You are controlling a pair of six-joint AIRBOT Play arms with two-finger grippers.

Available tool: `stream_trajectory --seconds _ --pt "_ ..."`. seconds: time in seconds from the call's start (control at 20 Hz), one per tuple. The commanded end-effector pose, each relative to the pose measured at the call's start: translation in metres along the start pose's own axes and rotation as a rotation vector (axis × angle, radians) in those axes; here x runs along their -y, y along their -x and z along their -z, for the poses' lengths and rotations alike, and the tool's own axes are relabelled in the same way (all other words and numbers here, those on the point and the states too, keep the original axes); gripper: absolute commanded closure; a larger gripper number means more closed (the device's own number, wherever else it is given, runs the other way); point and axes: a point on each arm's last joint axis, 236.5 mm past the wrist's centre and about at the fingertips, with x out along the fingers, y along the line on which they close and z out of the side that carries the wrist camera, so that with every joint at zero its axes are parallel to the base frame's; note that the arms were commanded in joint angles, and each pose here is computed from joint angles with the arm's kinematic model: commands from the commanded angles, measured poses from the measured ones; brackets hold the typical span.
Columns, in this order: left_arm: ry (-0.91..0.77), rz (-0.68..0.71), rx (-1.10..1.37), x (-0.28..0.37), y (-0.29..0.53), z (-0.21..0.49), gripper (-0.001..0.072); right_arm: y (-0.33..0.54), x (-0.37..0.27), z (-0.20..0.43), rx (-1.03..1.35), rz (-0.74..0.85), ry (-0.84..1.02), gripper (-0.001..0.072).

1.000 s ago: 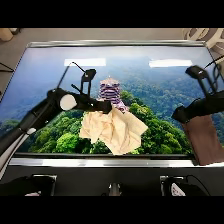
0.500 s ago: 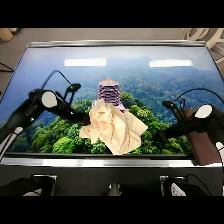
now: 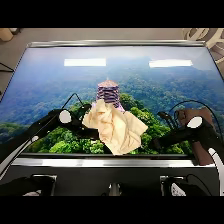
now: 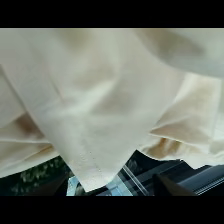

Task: Fold the shirts.

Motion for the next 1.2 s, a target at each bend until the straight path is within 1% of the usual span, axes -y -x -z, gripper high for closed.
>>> stream_trajectory --seconds 0.0,0.1,0.15,0.2,0.25,0.3,0.35,0.45,0.55,0.6,0.65,0.7,0.75,0.8,0.9,1.0,1.05,1.15 --pt "0.025 -0.008 -0.032 -0.007 -0.018 0.002 0.009 -0.007 -0.001 -0.007 0.027 -0.024 -0.014 0.0095" --pt "0.036 -0.014 -0.047 -0.011 -0.026 0.002 0.0092 -0.012 -0.003 -0.008 0.019 -0.055 -0.033 0.0095" --pt "0.039 -0.013 -0.039 -0.011 -0.027 0.0 0.0122 -0.016 -0.005 -0.008 0.013 -0.066 -0.029 0.0095" --pt "0.039 -0.012 -0.029 -0.011 -0.027 -0.002 0.0286 -0.022 -0.008 -0.009 -0.004 -0.062 -0.006 0.0095" --pt "0.04 -0.011 -0.021 -0.01 -0.026 -0.005 0.0479 -0.03 -0.012 -0.011 -0.019 -0.05 0.026 0.0095" --pt "0.036 -0.011 -0.019 -0.01 -0.026 -0.005 0.0618 -0.039 -0.015 -0.013 -0.03 -0.033 0.059 0.0095" --pt "0.034 -0.009 -0.016 -0.009 -0.024 -0.005 0.0679 -0.048 -0.017 -0.017 -0.035 -0.01 0.076 0.0095" --pt "0.021 -0.002 0.003 -0.005 -0.018 -0.007 0.068 -0.061 -0.02 -0.025 -0.024 0.018 0.074 0.0095" --pt "-0.001 0.009 0.034 0.001 -0.007 -0.01 0.068 -0.074 -0.028 -0.034 -0.006 0.012 0.08 0.0097" --pt "-0.009 0.016 0.053 0.004 -0.001 -0.012 0.068 -0.079 -0.032 -0.038 0.005 0.003 0.077 0.0115" --pt "-0.019 0.023 0.077 0.008 0.006 -0.014 0.068 -0.081 -0.035 -0.043 0.023 -0.001 0.073 0.0222" --pt "-0.03 0.032 0.107 0.013 0.014 -0.017 0.068 -0.081 -0.035 -0.049 0.049 0.001 0.066 0.0358" --pt "-0.047 0.042 0.138 0.018 0.024 -0.019 0.068 -0.08 -0.034 -0.055 0.073 0.004 0.064 0.0541" --pt "-0.09 0.052 0.181 0.025 0.037 -0.023 0.0681 -0.076 -0.035 -0.059 0.079 0.009 0.083 0.0691" --pt "-0.177 0.049 0.284 0.038 0.072 -0.034 0.0681 -0.057 -0.045 -0.076 0.112 0.019 0.178 0.0692" --pt "-0.279 0.01 0.462 0.052 0.137 -0.053 0.0682 -0.012 -0.054 -0.109 0.2 0.106 0.314 0.0692" --pt "-0.329 -0.016 0.58 0.061 0.182 -0.062 0.0682 0.022 -0.058 -0.129 0.267 0.187 0.385 0.0692" --pt "-0.364 -0.076 0.837 0.071 0.284 -0.071 0.0682 0.124 -0.071 -0.168 0.456 0.429 0.506 0.0692"
